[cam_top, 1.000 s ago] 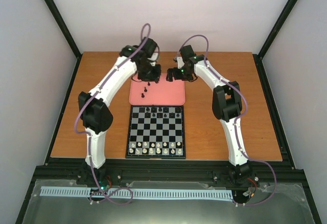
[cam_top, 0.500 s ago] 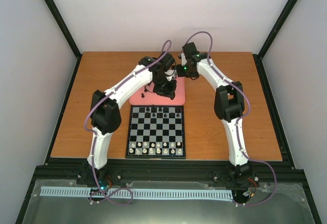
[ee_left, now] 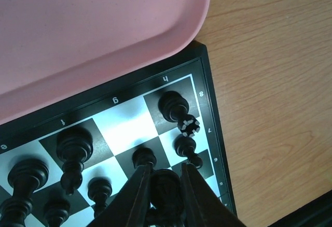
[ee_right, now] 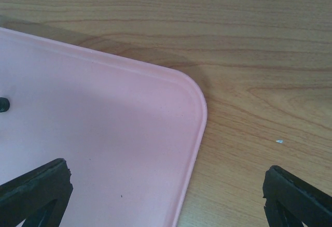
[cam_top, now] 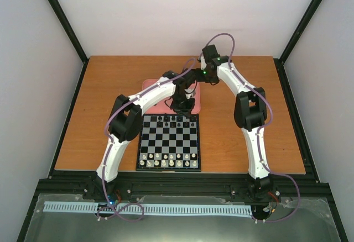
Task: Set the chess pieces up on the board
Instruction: Place the chess piece on the chessboard.
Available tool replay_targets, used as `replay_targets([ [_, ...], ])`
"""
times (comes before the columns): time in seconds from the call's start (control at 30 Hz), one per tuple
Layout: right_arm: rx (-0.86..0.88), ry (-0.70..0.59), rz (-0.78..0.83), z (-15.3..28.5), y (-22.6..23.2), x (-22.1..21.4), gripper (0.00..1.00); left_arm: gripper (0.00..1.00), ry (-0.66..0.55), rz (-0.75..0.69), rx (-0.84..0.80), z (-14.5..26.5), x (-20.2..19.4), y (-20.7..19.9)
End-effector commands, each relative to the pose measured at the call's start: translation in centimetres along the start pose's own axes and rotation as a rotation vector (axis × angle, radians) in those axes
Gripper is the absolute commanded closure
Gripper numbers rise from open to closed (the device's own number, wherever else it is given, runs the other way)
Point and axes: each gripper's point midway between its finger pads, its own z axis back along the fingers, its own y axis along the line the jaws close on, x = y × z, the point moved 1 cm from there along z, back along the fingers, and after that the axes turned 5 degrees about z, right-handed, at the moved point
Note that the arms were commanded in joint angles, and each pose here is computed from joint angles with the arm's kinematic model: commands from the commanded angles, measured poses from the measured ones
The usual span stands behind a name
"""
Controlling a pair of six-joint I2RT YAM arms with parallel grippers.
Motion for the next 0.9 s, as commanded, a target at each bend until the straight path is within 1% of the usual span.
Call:
replay_targets([
  [0.0, -0.003, -0.033, -0.003, 2.0, -0.4, 0.8, 0.00, 0.97, -0.019, -0.031, 0.012, 0.3, 0.3, -0.5],
  [0.4, 0.008, -0.032, -0.004, 1.9, -0.2, 0.8, 0.00, 0.96, -0.014, -0.014, 0.074, -1.2, 0.7, 0.8],
  [0.87, 0.021, -0.027, -0.005, 1.7, 0.0, 0.6, 0.00, 0.96, -0.026, -0.009, 0.077, -1.9, 1.7, 0.7],
])
